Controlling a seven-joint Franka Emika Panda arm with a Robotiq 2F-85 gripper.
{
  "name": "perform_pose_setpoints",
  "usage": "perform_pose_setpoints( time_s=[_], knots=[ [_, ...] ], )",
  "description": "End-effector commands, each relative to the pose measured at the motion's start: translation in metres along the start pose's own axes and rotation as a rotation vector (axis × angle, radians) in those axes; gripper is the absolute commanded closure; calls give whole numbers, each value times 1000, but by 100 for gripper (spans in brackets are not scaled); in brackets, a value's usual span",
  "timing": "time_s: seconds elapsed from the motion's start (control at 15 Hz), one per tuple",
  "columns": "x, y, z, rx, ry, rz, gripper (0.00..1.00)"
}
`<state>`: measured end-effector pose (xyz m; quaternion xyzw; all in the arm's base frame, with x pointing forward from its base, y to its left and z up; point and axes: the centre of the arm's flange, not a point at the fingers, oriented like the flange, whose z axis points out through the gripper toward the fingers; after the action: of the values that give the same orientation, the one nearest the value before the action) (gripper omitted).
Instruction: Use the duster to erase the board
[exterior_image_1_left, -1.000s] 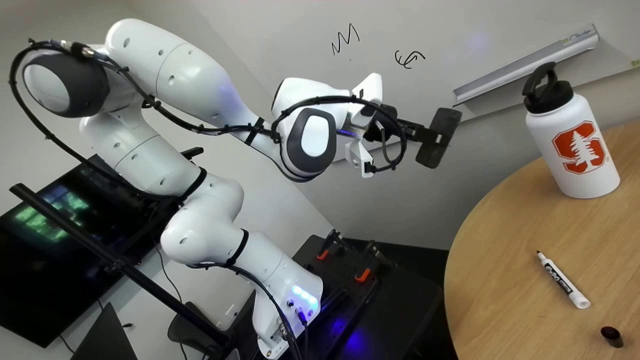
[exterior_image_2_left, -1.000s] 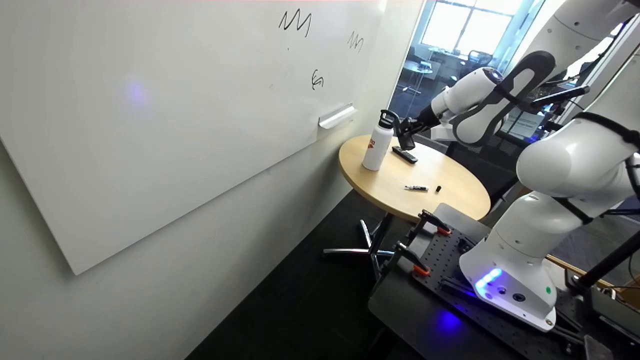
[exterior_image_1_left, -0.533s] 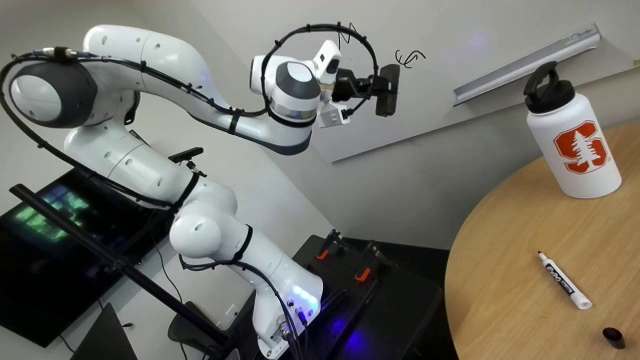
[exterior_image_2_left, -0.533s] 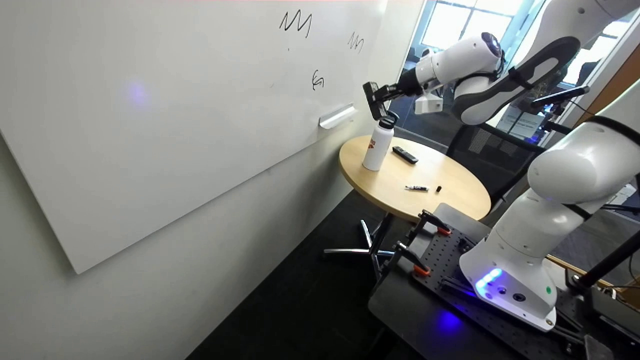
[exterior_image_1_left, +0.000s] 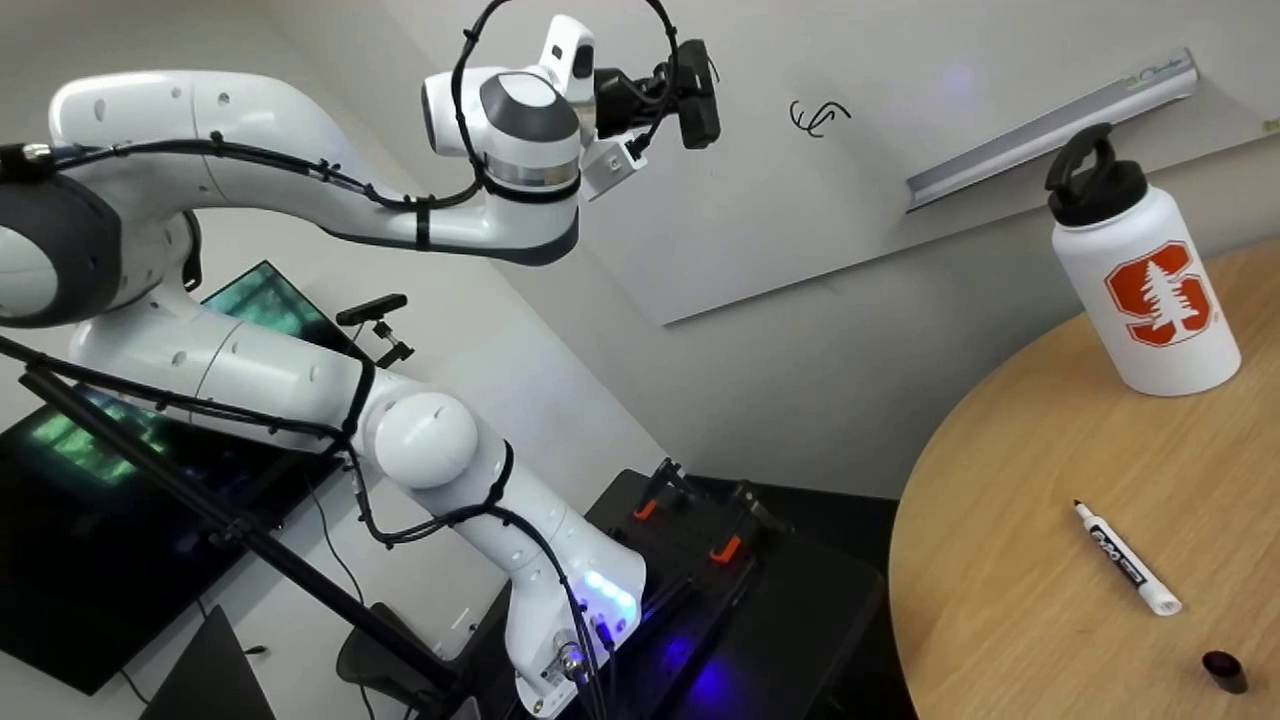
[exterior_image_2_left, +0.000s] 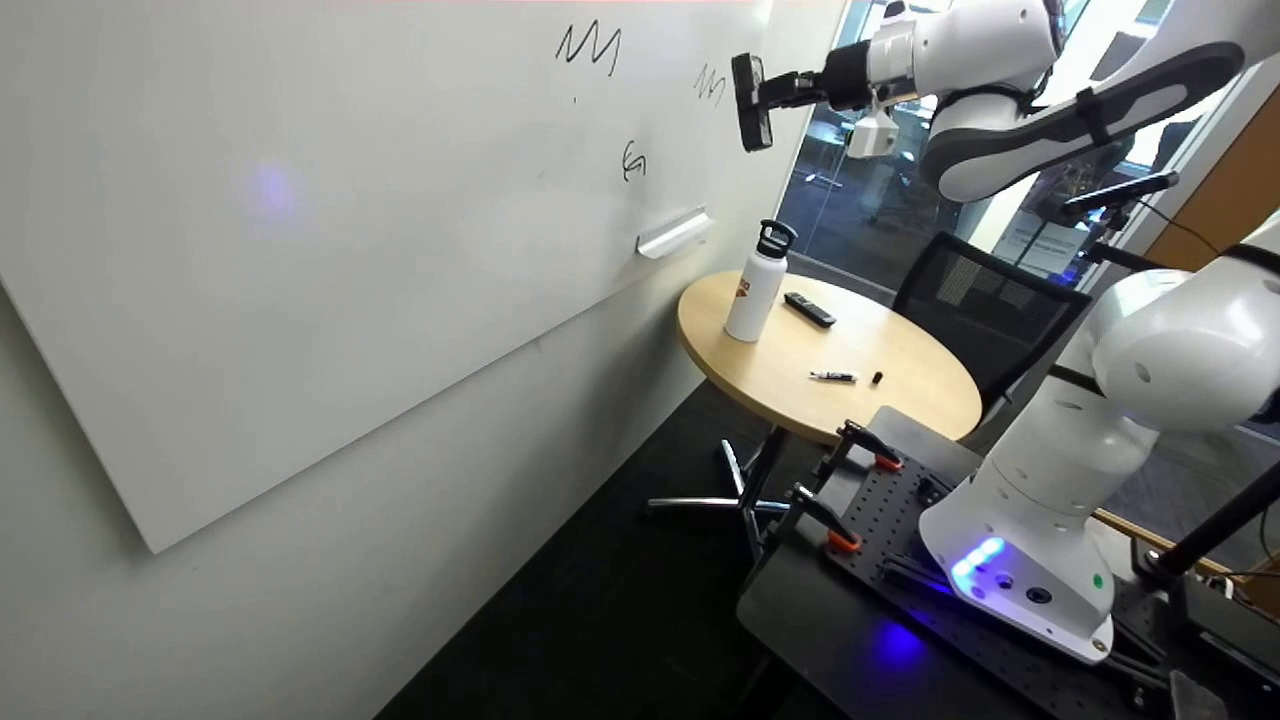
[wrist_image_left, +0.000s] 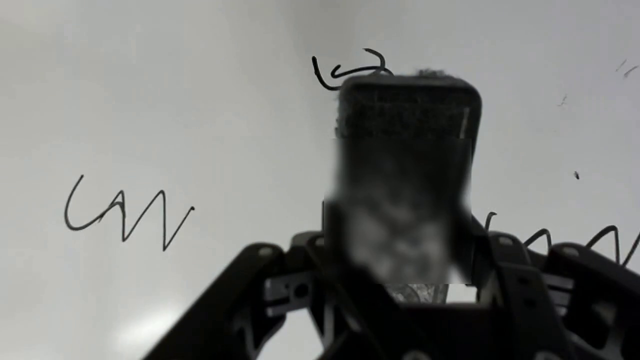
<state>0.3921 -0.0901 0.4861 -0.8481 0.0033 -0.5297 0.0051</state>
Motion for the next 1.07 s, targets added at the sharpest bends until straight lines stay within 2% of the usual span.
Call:
perform_pose_setpoints(
  time_s=[0.0,0.07,0.13,0.2,0.73,1.0],
  knots=[
    [-2,1,1,-3,-6,2,47],
    [-4,2,4,-5,-14,2,47],
    [-6,1,6,-4,-21,2,72],
    [-10,4,10,-18,34,-56,72],
    [25,-20,22,141,299,-301,72],
    [29,-14,31,149,426,-390,72]
  ],
)
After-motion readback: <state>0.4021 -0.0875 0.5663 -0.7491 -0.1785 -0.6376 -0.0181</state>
